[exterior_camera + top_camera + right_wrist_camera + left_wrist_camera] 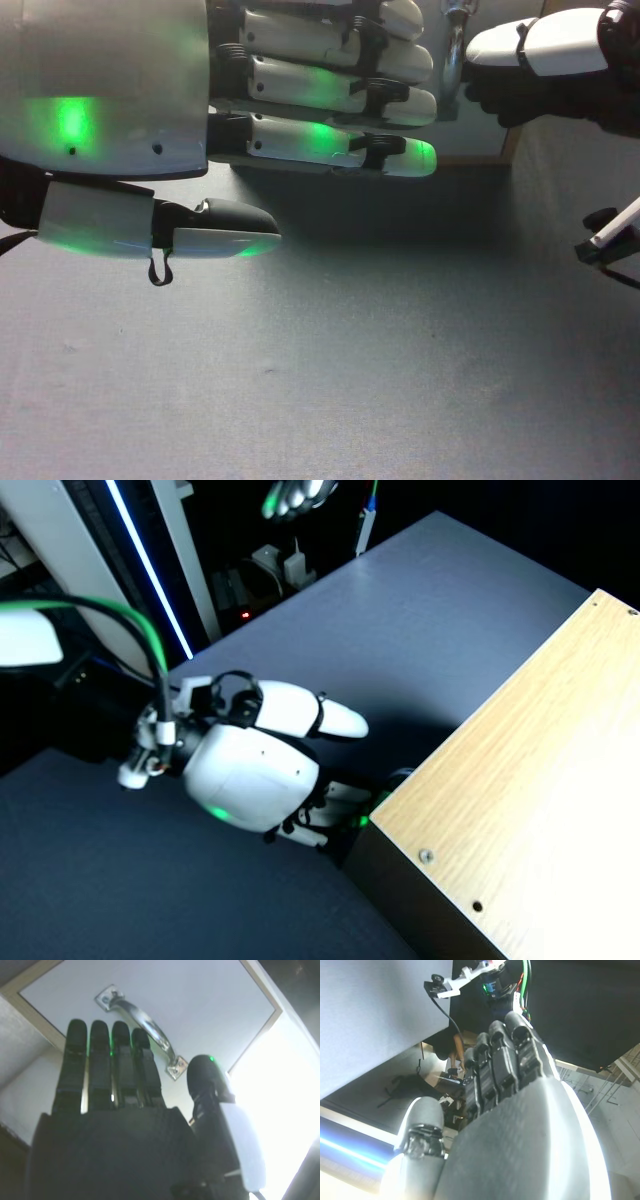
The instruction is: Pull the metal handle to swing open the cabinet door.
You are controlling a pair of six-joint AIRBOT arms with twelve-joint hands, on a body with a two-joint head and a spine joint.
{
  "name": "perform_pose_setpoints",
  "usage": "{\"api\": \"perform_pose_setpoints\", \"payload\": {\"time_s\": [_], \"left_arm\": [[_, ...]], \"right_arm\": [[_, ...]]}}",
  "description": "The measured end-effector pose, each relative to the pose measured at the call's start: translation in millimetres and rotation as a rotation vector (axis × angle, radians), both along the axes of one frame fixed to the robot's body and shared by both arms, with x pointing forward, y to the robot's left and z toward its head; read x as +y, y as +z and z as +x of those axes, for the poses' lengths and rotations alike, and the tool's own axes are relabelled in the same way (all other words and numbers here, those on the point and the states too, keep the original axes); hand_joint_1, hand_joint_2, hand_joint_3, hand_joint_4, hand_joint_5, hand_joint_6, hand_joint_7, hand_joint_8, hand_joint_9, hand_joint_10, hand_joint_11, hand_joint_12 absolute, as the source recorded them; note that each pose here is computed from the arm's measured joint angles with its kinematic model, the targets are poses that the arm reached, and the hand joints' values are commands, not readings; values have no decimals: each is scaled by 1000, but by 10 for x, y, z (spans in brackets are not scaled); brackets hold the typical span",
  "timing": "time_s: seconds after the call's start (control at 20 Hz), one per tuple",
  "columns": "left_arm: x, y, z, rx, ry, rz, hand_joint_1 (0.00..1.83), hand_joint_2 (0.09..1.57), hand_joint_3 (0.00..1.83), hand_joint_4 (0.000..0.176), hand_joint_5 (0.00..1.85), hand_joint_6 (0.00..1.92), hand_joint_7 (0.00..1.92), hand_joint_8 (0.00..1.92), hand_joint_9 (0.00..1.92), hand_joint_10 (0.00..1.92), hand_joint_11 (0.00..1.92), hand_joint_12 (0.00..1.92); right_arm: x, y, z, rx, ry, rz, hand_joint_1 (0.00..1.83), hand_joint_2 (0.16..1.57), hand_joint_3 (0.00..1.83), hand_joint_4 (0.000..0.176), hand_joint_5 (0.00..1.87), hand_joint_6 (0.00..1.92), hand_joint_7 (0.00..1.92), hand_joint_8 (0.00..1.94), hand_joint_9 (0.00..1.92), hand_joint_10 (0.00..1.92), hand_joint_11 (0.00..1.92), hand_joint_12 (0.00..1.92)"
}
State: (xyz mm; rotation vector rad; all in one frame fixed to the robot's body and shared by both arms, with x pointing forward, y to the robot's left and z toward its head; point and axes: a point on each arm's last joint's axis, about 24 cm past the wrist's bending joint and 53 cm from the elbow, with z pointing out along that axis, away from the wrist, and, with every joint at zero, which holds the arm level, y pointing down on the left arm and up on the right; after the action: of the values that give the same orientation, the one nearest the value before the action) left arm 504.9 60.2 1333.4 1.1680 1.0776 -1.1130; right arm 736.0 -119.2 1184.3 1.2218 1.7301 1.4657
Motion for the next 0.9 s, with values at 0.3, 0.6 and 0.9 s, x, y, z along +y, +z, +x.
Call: {"api": "perform_pose_setpoints", "payload": {"time_s": [0.3, 0.6, 0.9], "left_arm": [[0, 0, 0, 0, 0, 0, 0, 1571, 115, 0, 259, 0, 261, 0, 230, 0, 0, 525], [0, 0, -2, 0, -1, 0, 0, 1571, 132, 0, 254, 0, 258, 0, 227, 0, 0, 514], [0, 0, 0, 0, 0, 0, 0, 1571, 120, 0, 256, 1, 262, 1, 229, 2, 0, 527]], "right_arm": [[24, 9, -75, 3, 15, 3, 0, 1571, 56, 0, 341, 6, 331, 3, 295, 4, 0, 756], [73, -12, -324, 22, 65, 4, 0, 1571, 62, 0, 314, 1, 316, 1, 283, 2, 0, 716], [95, -14, -621, 42, 118, 4, 0, 1571, 68, 0, 319, 1, 319, 0, 285, 0, 0, 739]]}}
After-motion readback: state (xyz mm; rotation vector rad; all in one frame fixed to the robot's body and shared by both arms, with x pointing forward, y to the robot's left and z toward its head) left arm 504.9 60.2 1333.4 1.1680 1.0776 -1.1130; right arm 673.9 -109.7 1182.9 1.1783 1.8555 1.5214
